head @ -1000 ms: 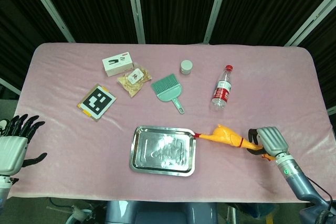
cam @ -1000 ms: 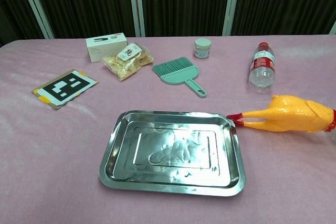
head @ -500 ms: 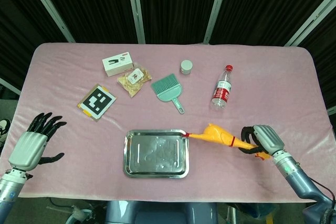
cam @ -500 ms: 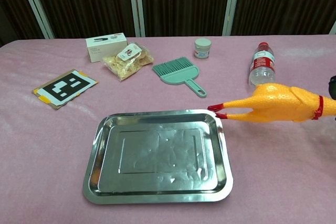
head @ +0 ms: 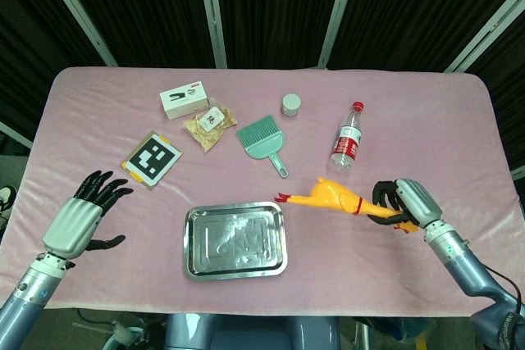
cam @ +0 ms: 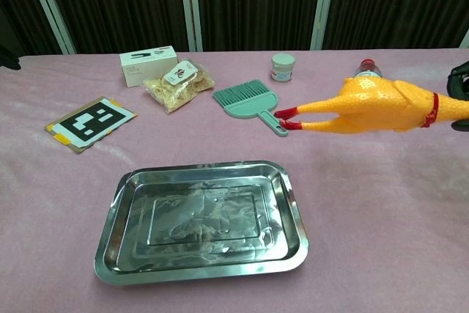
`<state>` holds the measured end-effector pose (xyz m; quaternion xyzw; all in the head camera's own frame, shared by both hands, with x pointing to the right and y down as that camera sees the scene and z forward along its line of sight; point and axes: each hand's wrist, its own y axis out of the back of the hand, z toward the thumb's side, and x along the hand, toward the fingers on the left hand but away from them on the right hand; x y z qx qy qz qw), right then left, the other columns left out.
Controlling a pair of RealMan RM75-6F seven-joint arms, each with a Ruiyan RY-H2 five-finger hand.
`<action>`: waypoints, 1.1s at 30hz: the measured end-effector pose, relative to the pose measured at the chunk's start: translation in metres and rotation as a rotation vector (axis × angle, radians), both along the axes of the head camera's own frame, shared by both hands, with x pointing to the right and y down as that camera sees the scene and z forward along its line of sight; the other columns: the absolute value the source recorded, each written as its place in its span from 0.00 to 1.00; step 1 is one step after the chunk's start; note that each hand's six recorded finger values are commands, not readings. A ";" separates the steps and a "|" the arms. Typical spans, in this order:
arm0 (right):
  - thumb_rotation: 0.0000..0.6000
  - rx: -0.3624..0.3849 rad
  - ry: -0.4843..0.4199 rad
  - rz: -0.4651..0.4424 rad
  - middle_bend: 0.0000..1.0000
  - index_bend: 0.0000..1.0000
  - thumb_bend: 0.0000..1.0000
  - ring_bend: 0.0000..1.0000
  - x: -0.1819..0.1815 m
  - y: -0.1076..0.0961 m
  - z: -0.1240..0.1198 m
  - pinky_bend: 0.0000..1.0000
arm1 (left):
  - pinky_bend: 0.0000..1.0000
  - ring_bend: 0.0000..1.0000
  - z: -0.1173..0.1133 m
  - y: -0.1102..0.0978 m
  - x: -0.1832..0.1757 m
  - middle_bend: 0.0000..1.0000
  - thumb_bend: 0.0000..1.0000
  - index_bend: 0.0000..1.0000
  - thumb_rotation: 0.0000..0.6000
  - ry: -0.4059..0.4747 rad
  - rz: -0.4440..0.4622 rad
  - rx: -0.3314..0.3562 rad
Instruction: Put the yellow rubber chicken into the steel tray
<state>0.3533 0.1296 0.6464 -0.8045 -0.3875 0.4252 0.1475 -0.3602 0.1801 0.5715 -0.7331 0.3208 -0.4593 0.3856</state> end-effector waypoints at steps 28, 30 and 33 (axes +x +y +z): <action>1.00 0.030 -0.062 -0.035 0.86 1.00 0.25 0.81 -0.038 -0.007 -0.007 0.88 | 0.06 0.08 -0.004 -0.063 0.118 0.15 0.10 0.17 1.00 0.107 0.172 0.008; 1.00 0.030 -0.074 -0.047 0.86 1.00 0.25 0.81 -0.046 -0.004 -0.010 0.88 | 0.06 0.08 -0.002 -0.066 0.138 0.15 0.10 0.17 1.00 0.112 0.193 0.008; 1.00 0.029 -0.092 -0.064 0.86 1.00 0.25 0.81 -0.059 0.001 -0.014 0.88 | 0.06 0.08 0.003 -0.067 0.167 0.14 0.09 0.16 1.00 0.120 0.222 0.000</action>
